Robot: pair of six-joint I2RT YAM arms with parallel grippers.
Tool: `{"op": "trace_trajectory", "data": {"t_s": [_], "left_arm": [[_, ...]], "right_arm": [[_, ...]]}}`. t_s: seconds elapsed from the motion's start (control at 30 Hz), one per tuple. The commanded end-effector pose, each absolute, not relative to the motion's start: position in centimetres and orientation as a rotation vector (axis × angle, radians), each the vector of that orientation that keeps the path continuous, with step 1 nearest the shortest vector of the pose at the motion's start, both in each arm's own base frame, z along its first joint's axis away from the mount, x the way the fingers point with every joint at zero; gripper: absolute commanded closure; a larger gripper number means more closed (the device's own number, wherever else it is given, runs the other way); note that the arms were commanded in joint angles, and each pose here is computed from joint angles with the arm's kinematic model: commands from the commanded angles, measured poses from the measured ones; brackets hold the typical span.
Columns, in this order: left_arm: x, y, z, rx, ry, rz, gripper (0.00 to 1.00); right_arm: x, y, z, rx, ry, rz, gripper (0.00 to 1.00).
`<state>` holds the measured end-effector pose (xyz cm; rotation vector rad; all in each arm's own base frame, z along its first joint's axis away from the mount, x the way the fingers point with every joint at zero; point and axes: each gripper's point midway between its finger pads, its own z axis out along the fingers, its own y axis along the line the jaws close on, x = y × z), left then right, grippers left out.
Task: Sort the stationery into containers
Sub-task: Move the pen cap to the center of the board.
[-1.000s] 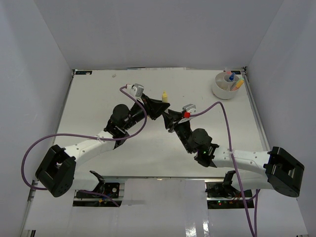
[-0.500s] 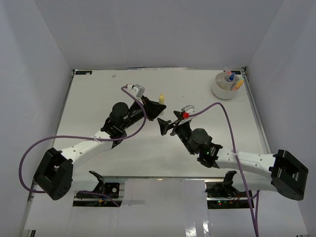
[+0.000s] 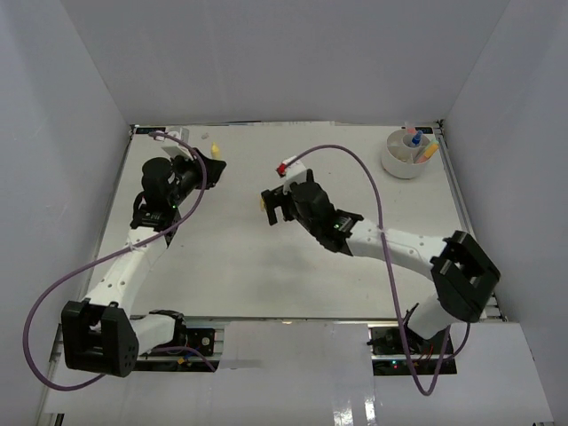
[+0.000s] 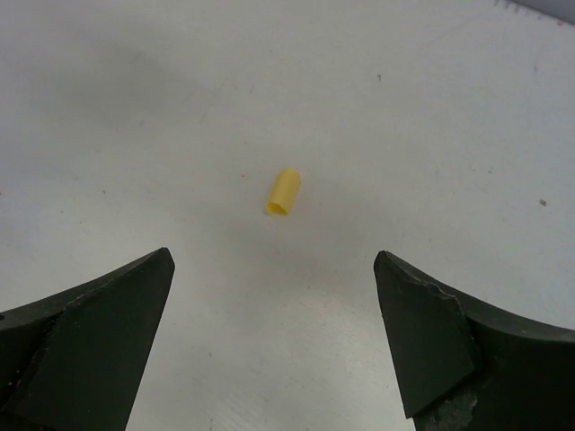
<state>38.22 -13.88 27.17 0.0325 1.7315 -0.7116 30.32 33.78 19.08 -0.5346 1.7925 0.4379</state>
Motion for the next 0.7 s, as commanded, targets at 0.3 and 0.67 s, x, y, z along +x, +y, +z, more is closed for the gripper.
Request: {"op": "trace_trajectory", "data": {"t_s": [0.3,0.67], "left_arm": [[35.3,-10.9,27.2,0.094,1.715,-0.533,0.90],[35.3,-10.1,27.4,0.088,1.715,-0.475,0.89]], "right_arm": [[36.1,41.0,11.5,-0.704,2.130,0.240,0.12],[40.1,42.1,5.7,-0.663,2.207,0.184,0.26]]}}
